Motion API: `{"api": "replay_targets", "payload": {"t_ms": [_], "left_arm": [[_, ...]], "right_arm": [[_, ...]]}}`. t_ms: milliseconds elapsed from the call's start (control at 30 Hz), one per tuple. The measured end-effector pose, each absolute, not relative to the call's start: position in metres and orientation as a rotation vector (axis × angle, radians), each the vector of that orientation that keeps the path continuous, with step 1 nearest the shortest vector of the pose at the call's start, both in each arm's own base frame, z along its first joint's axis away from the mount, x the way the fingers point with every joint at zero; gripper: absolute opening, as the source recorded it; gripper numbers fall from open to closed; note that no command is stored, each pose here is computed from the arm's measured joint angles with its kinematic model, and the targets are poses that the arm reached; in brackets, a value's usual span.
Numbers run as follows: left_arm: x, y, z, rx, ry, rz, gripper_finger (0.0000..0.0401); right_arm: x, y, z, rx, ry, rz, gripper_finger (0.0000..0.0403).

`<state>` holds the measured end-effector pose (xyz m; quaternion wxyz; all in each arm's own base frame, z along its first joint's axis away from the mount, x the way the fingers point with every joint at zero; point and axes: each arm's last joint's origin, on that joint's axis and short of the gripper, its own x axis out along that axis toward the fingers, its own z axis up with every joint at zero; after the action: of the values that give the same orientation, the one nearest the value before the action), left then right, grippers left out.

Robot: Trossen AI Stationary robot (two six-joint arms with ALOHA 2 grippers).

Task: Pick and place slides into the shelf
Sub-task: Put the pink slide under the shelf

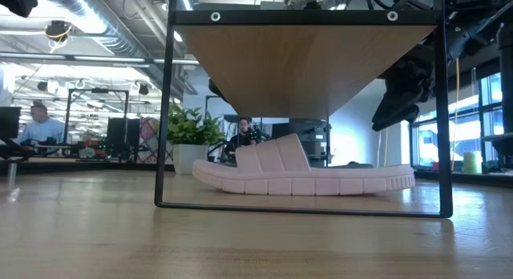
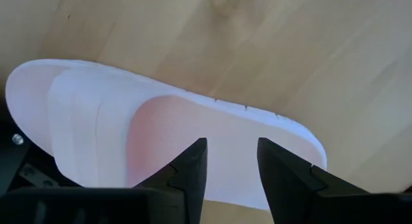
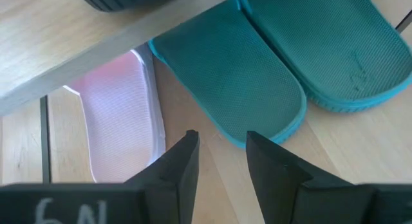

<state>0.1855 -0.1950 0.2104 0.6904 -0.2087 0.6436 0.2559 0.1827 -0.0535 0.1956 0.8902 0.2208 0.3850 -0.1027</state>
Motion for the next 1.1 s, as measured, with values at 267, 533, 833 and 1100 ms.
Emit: {"api": "replay_targets", "payload": {"t_ms": [267,533,833,1100], "left_arm": [[0.186,-0.194,0.21,-0.483,1.432,0.589,0.0194],[0.178,-0.191,0.211,-0.557,1.522,0.729,0.0229],[0.163,-0.177,0.216,-0.437,1.501,0.984,0.0229],[0.166,-0.178,0.202,-0.387,1.506,0.942,0.0229]], "right_arm": [[0.183,-0.053,0.196,0.458,0.8,-0.213,0.013],[0.183,-0.053,0.196,0.459,0.8,-0.213,0.013],[0.183,-0.053,0.196,0.458,0.8,-0.213,0.013],[0.183,-0.054,0.196,0.458,0.798,-0.212,0.013]]}}
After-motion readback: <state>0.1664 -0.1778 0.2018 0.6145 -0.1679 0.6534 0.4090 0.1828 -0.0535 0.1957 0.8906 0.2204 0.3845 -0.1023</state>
